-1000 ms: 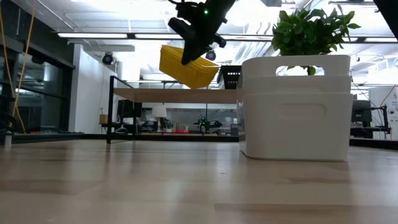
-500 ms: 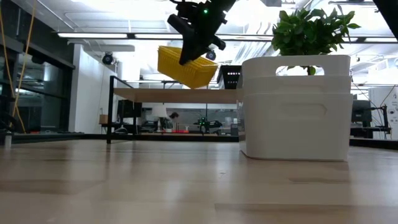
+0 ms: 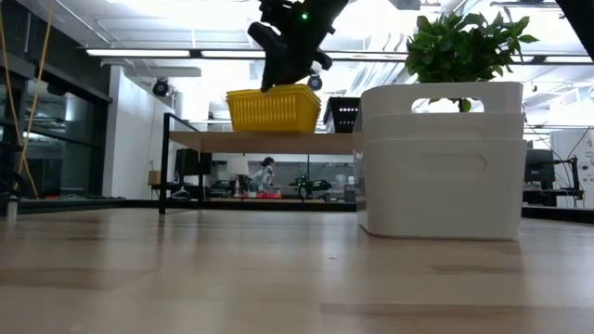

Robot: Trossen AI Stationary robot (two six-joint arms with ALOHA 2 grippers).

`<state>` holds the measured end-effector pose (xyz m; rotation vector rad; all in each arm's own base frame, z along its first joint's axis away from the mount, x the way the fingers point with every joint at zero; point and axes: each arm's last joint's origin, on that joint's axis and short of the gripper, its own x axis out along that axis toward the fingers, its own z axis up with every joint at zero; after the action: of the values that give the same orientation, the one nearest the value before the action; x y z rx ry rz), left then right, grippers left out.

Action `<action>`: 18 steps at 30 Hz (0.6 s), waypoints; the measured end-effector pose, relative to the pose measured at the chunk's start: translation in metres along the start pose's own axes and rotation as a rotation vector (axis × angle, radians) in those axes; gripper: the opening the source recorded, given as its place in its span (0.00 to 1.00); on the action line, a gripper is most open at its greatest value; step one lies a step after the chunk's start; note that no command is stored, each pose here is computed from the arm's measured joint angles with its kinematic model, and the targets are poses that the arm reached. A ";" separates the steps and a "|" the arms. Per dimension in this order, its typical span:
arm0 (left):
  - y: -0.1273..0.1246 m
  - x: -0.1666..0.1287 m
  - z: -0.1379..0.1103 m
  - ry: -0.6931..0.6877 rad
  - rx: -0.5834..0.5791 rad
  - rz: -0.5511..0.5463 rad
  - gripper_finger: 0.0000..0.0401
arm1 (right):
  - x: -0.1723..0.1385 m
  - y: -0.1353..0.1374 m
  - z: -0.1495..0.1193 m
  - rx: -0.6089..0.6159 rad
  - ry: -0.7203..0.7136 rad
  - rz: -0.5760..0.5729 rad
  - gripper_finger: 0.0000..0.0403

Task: Stack baskets on shelf by color
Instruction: Put the stacked yellow bins on the shelf

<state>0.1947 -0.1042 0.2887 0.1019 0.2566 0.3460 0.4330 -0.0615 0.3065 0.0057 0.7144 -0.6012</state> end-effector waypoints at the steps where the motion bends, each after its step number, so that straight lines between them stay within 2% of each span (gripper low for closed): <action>1: 0.000 0.000 0.000 0.000 0.000 0.000 0.45 | -0.002 0.000 0.002 -0.014 -0.006 0.001 0.39; 6: 0.000 0.000 0.000 0.003 0.005 0.001 0.45 | -0.015 -0.004 0.020 -0.060 -0.059 0.005 0.41; 13: 0.001 0.000 -0.007 0.046 0.019 0.011 0.45 | -0.043 -0.004 0.027 -0.233 0.012 -0.039 0.41; 16: 0.003 0.000 -0.009 0.059 0.015 0.036 0.45 | -0.062 -0.004 0.024 -0.294 0.043 -0.090 0.37; 18: 0.003 0.002 -0.009 0.056 0.004 0.063 0.45 | -0.076 -0.006 0.020 -0.297 0.067 -0.104 0.31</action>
<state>0.1930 -0.1001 0.2798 0.1042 0.3103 0.4111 0.3964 -0.0314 0.3698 -0.2893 0.8682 -0.5910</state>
